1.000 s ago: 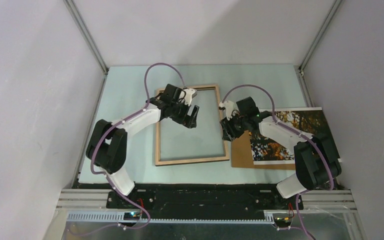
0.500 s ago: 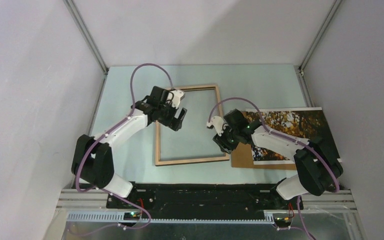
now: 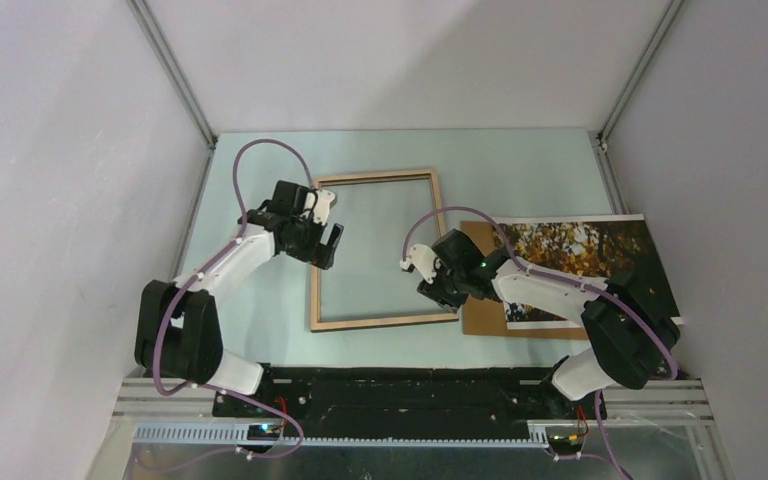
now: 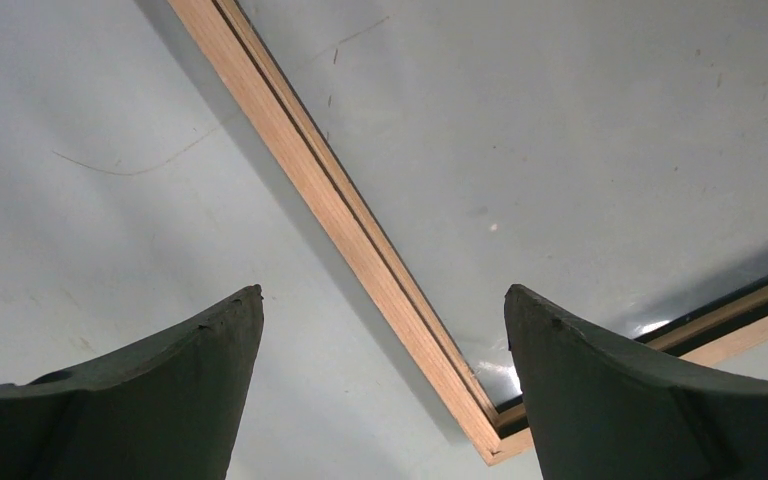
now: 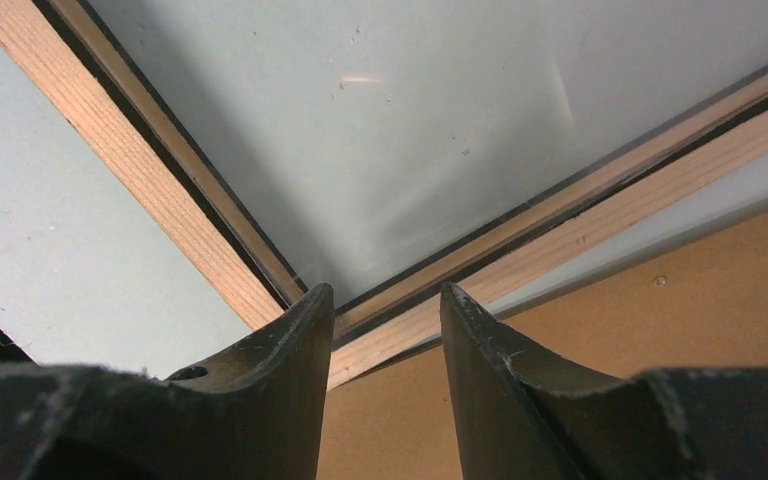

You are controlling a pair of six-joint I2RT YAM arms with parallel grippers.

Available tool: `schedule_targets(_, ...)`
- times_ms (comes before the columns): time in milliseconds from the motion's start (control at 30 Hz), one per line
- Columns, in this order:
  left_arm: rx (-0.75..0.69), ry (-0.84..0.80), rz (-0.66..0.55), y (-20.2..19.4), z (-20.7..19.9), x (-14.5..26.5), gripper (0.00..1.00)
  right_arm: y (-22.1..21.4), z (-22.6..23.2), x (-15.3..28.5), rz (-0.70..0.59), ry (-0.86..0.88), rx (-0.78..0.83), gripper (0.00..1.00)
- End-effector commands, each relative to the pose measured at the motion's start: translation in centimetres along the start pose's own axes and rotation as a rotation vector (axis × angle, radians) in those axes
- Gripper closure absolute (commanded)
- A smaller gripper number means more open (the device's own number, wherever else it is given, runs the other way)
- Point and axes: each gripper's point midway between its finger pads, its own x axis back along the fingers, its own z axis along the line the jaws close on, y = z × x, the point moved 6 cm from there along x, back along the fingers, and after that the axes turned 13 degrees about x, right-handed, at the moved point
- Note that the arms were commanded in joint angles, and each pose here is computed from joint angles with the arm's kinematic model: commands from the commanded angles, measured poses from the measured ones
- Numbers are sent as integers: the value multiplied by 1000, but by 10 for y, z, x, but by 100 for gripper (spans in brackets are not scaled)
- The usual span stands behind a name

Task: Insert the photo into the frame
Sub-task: Place the photo frame item in the photo frame.

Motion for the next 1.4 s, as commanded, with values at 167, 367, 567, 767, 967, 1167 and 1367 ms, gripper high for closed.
schedule_targets(167,2,-13,67,-12,5,-14,5,6,1,-13,-2,-16,49,53)
schedule_targets(367,20,-35,105,-16,4,-23,6,10,1,-13,-8,-12,52,53)
schedule_targets(567,26,-40,105,-14,3,-24,6,14,0,-10,-17,-10,41,53)
schedule_targets(767,32,-34,85,-10,4,-20,6,24,-12,1,-59,-48,-7,53)
schedule_targets(967,47,-7,40,-1,9,-11,5,39,-38,25,-166,-77,-125,51)
schedule_targets(1167,106,24,5,12,18,-7,5,45,-77,54,-259,-160,-275,47)
schedule_targets(1367,173,33,11,22,23,-15,5,42,-111,81,-315,-271,-380,29)
